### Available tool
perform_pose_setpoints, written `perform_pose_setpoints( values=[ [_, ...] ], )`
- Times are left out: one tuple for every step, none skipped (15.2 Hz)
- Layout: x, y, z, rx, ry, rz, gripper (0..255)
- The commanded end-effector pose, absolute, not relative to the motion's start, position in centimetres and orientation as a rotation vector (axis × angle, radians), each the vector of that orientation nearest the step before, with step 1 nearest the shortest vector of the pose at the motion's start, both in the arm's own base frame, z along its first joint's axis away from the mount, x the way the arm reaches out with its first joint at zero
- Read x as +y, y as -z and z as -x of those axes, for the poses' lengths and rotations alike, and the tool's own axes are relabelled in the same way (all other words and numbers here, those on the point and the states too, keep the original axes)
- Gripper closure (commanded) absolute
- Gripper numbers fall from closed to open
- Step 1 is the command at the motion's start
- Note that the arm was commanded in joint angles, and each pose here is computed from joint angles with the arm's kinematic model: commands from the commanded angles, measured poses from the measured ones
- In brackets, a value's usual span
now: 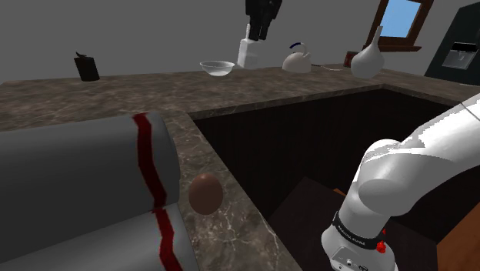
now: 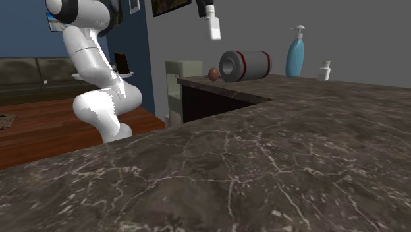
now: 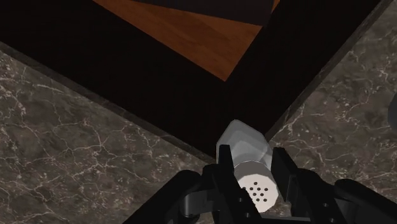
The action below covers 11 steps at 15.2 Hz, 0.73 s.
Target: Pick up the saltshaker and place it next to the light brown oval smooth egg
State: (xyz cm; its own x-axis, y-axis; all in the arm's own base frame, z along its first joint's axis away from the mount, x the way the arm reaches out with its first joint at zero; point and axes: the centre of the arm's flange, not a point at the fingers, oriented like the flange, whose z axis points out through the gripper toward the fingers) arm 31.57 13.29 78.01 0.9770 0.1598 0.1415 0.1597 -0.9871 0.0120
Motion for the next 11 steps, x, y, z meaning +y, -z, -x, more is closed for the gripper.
perform_pose_setpoints(
  values=[
    [15.8, -78.1, -30.1, 0.249, -0.223, -3.123, 255],
    [16.9, -78.1, -29.4, 0.249, -0.223, -3.123, 255],
    [18.0, -78.1, -28.7, 0.249, -0.223, -3.123, 255],
    [19.1, -78.1, -28.0, 0.249, -0.223, -3.123, 255],
    [20.3, -78.1, -27.3, 0.249, -0.223, -3.123, 255],
    [21.4, -78.2, -26.6, 0.249, -0.223, -3.123, 255],
    [22.5, -78.2, -25.8, 0.249, -0.223, -3.123, 255],
    [23.6, -78.2, -25.1, 0.249, -0.223, -3.123, 255],
    [24.7, -78.2, -24.4, 0.249, -0.223, -3.123, 255],
    [25.8, -78.2, -23.7, 0.249, -0.223, -3.123, 255],
    [26.9, -78.2, -23.0, 0.249, -0.223, -3.123, 255]
  ],
)
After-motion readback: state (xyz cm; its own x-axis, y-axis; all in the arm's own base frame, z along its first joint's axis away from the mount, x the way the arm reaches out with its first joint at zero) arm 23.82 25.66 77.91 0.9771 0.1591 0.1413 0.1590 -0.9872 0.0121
